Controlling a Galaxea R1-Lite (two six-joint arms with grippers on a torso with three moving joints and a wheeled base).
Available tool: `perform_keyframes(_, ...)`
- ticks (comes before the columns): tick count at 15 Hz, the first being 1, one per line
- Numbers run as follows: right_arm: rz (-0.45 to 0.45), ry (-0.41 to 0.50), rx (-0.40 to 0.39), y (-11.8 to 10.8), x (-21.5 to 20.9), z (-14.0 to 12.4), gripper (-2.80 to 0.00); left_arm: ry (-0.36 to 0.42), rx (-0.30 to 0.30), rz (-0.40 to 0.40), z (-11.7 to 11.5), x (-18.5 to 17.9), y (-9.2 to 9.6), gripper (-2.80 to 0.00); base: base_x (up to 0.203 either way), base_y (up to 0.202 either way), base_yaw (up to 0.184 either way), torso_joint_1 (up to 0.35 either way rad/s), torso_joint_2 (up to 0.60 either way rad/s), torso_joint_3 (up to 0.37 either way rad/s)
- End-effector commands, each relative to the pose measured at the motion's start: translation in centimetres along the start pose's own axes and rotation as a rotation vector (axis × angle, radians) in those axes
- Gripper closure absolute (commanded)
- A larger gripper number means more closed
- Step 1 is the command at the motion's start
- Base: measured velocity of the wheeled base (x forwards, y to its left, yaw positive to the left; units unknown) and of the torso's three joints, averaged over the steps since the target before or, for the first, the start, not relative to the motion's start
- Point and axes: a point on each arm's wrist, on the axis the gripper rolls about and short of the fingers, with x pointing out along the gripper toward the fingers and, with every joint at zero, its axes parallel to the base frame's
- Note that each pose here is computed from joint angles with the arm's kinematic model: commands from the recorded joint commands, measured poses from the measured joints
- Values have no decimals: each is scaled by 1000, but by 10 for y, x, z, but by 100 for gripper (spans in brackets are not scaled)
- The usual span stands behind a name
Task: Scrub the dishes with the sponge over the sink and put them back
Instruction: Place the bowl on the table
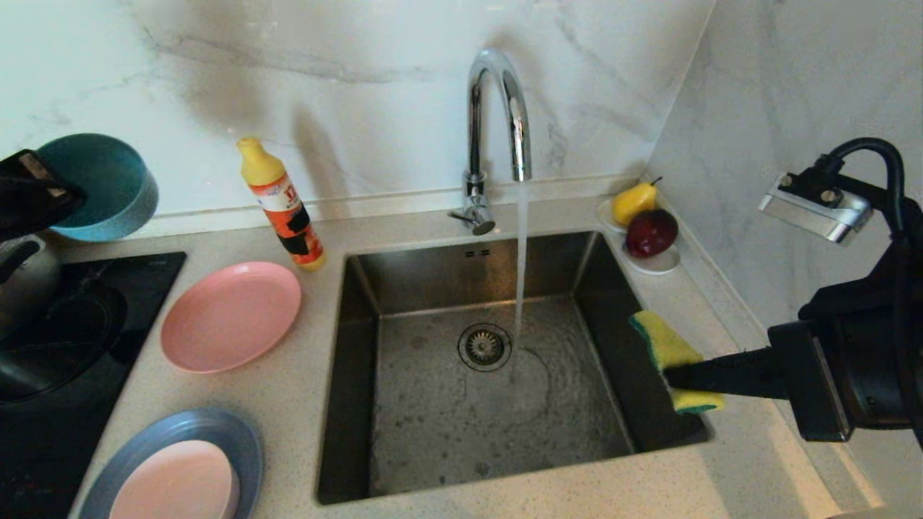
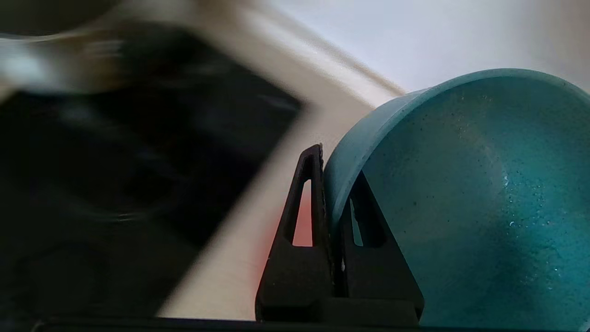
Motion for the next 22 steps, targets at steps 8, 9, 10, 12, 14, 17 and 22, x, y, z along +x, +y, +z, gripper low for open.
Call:
perform_keyframes(8, -11, 35, 4, -2, 9, -3, 0, 158, -100, 370, -47, 148, 97, 0, 0, 0, 0, 0, 0, 0)
perform_keyframes(9, -11, 33, 4, -3, 7, -4, 0, 170, -106, 378, -52, 157, 100, 0, 0, 0, 0, 0, 0, 0)
perform_keyframes(10, -9, 28, 4, -2, 5, -4, 0, 173, -112, 382, -54, 164, 101, 0, 0, 0, 0, 0, 0, 0)
perform_keyframes(12, -1, 11, 2, -1, -2, -4, 0, 177, -118, 389, -58, 182, 104, 0, 0, 0, 0, 0, 0, 0)
perform_keyframes(14, -4, 18, 4, -2, -1, -5, 0, 172, -122, 394, -59, 196, 107, 0, 0, 0, 0, 0, 0, 0)
perform_keyframes(17, -7, 23, 3, -3, 1, -6, 0, 183, -131, 411, -60, 209, 114, 0, 0, 0, 0, 0, 0, 0)
perform_keyframes(22, -12, 37, 4, -4, 5, -8, 0, 220, -133, 397, -61, 210, 114, 0, 0, 0, 0, 0, 0, 0)
